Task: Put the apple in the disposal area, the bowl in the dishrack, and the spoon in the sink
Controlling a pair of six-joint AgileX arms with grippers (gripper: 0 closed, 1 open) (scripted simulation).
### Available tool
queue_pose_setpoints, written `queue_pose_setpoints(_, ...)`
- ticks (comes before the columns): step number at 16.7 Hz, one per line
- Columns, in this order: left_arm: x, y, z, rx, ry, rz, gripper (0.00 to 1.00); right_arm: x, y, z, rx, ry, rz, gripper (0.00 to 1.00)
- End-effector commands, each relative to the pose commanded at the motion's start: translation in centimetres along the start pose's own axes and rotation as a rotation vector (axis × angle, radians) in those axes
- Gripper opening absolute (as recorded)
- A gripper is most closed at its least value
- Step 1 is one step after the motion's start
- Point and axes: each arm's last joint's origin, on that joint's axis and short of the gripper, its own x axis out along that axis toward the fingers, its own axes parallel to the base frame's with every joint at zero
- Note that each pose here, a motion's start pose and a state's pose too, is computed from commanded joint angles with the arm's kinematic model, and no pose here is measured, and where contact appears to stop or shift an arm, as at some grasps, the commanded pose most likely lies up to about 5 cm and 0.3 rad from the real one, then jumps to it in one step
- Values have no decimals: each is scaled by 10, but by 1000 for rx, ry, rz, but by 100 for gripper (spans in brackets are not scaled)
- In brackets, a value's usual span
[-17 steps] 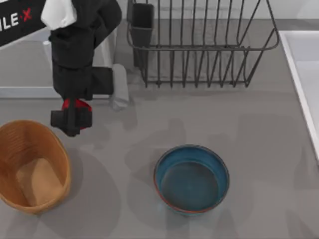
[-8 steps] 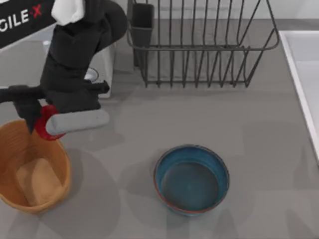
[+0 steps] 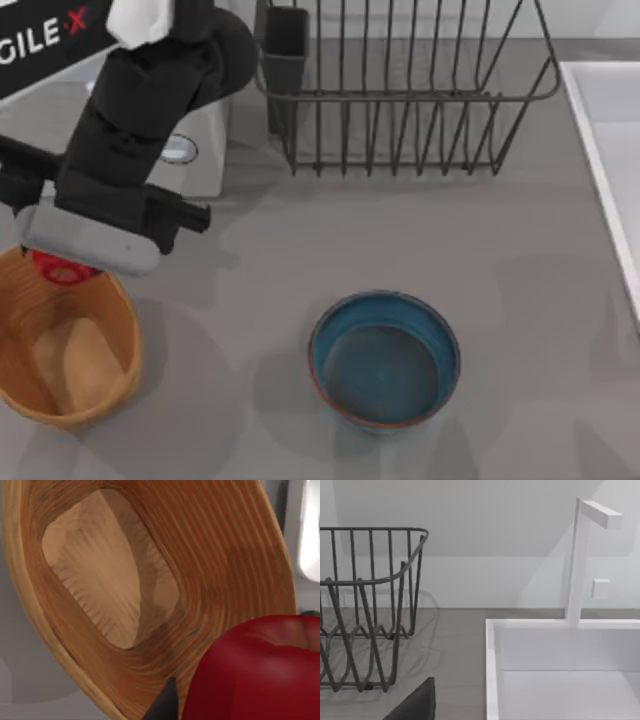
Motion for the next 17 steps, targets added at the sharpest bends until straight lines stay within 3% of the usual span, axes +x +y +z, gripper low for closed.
queue_pose_setpoints(7, 5, -3, -3, -10, -8, 5, 0, 0, 0, 0, 0, 0, 0, 100)
queue_pose_setpoints(10, 25, -5, -5, -51, -2, 22, 0, 0, 0, 0, 0, 0, 0, 100)
queue_pose_setpoints(17, 70, 7, 1, 8, 0, -2, 0, 0, 0, 0, 0, 0, 0, 100)
